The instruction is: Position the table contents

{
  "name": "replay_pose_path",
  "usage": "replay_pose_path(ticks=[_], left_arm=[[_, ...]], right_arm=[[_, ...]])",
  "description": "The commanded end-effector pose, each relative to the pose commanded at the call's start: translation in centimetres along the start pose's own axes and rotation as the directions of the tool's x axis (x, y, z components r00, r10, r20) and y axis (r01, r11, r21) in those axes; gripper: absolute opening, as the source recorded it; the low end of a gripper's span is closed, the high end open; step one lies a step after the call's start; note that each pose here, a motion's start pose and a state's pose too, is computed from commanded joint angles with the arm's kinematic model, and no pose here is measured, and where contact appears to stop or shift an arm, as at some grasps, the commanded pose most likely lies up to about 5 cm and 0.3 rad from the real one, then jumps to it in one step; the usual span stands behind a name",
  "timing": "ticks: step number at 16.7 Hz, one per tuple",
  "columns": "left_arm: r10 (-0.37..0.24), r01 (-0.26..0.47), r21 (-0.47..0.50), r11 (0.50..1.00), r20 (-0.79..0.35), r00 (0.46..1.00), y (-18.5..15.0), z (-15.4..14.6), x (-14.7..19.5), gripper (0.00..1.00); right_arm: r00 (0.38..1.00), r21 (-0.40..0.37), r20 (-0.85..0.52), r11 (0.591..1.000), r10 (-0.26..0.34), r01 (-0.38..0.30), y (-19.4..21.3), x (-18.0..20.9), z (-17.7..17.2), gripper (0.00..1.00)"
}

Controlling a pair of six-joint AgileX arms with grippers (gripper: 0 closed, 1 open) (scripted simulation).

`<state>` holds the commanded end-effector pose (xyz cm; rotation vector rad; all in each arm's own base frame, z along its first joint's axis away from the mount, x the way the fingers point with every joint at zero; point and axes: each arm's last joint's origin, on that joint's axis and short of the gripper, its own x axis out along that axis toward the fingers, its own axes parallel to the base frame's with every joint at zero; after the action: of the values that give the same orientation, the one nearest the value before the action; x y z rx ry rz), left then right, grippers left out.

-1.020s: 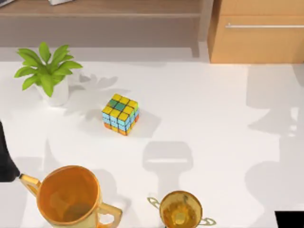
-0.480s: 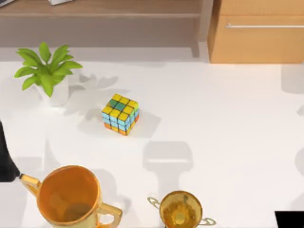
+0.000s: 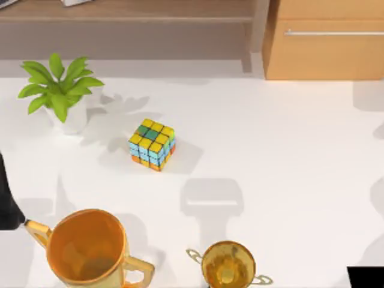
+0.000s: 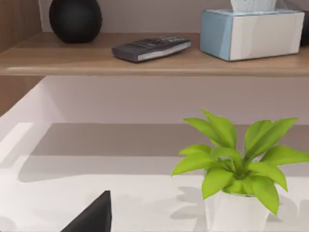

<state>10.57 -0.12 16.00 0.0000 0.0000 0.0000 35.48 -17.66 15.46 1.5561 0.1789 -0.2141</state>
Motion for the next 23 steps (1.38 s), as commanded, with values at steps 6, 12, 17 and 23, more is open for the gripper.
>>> replay_pose_path(ticks=[6,12,17,23], left_arm=[[0.000,0.000,0.000,1.000,0.000,1.000,0.0,0.0,0.0,1.00],[0.000,0.000,0.000,1.000,0.000,1.000,0.0,0.0,0.0,1.00],[0.000,0.000,0.000,1.000,0.000,1.000,0.0,0.0,0.0,1.00],[0.000,0.000,0.000,1.000,0.000,1.000,0.0,0.0,0.0,1.00]], right_arm=[[1.000,0.005,0.000,1.000,-0.012,0.012,-0.3,1.6,0.0,0.00],[1.000,0.005,0.000,1.000,-0.012,0.012,-0.3,1.6,0.0,0.38],[1.000,0.005,0.000,1.000,-0.012,0.012,-0.3,1.6,0.0,0.75],[1.000,0.005,0.000,1.000,-0.012,0.012,-0.3,1.6,0.0,1.00]])
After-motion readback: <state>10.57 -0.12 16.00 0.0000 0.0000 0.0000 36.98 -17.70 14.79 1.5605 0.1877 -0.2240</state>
